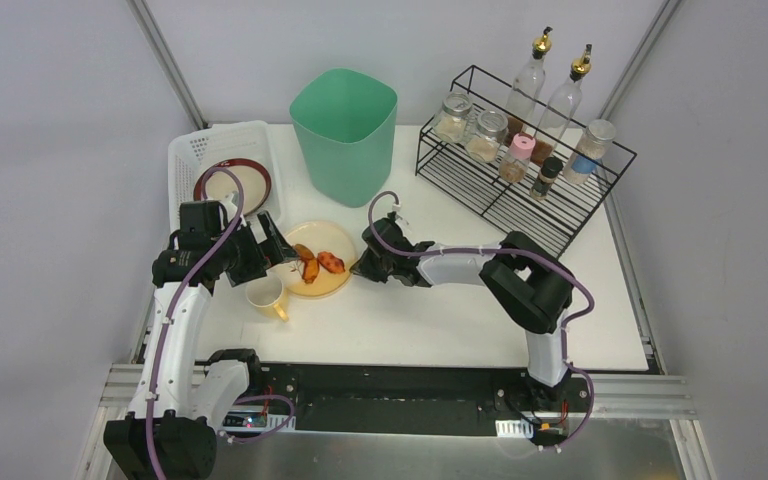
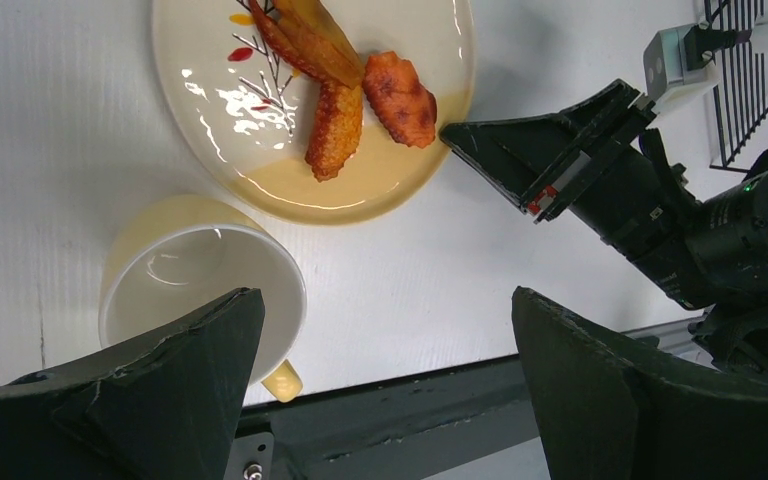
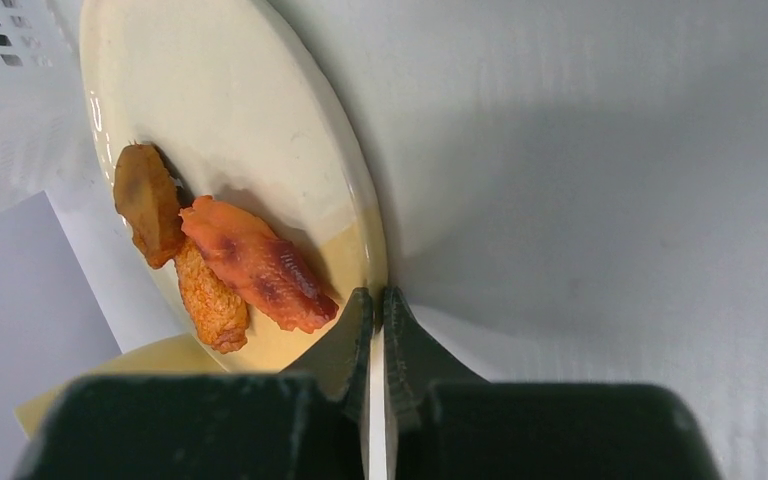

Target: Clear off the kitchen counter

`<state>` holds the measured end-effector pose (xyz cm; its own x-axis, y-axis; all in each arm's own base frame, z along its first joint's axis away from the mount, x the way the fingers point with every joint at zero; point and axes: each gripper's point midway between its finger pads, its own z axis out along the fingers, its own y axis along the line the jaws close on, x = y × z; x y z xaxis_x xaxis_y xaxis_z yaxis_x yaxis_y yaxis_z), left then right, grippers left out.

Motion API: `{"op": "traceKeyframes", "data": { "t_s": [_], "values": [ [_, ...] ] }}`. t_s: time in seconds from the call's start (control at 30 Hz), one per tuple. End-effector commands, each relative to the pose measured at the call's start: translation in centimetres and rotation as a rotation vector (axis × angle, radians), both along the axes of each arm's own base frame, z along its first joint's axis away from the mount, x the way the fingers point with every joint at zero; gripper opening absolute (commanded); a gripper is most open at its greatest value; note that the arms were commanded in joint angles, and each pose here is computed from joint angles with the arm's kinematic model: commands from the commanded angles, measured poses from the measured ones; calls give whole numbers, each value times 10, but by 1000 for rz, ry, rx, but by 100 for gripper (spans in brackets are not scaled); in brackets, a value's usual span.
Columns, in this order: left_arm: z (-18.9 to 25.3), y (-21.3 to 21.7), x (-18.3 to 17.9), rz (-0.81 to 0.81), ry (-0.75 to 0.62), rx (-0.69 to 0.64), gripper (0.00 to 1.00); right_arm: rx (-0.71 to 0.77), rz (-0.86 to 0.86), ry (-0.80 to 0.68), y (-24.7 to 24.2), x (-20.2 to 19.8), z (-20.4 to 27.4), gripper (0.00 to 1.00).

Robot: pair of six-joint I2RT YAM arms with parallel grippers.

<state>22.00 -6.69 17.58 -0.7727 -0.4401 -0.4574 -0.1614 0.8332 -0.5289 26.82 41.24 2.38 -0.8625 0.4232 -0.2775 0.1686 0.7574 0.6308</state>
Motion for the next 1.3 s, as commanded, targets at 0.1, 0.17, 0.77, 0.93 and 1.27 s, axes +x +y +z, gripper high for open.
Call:
{"op": "traceKeyframes", "data": {
  "t_s": [0.1,0.17,0.77,0.93,1.27],
  "values": [
    [7,-8,2,-41,-27,-23,99,-124,40,29,-52,-36,-9,0],
    [9,-9,2,-46,-31,-32,99,-95,42,29,-58,-44,-3,0],
    [32,-37,-7,-102,-29,-214,99,63,-12,-22,-144,-107,37,0],
    [43,-42,-9,-104,-48,-243,99,50,-68,-31,-178,-120,32,0],
    [37,-64,-24,-152,9,-283,99,103,-125,-52,-205,-133,45,0]
  ]
}}
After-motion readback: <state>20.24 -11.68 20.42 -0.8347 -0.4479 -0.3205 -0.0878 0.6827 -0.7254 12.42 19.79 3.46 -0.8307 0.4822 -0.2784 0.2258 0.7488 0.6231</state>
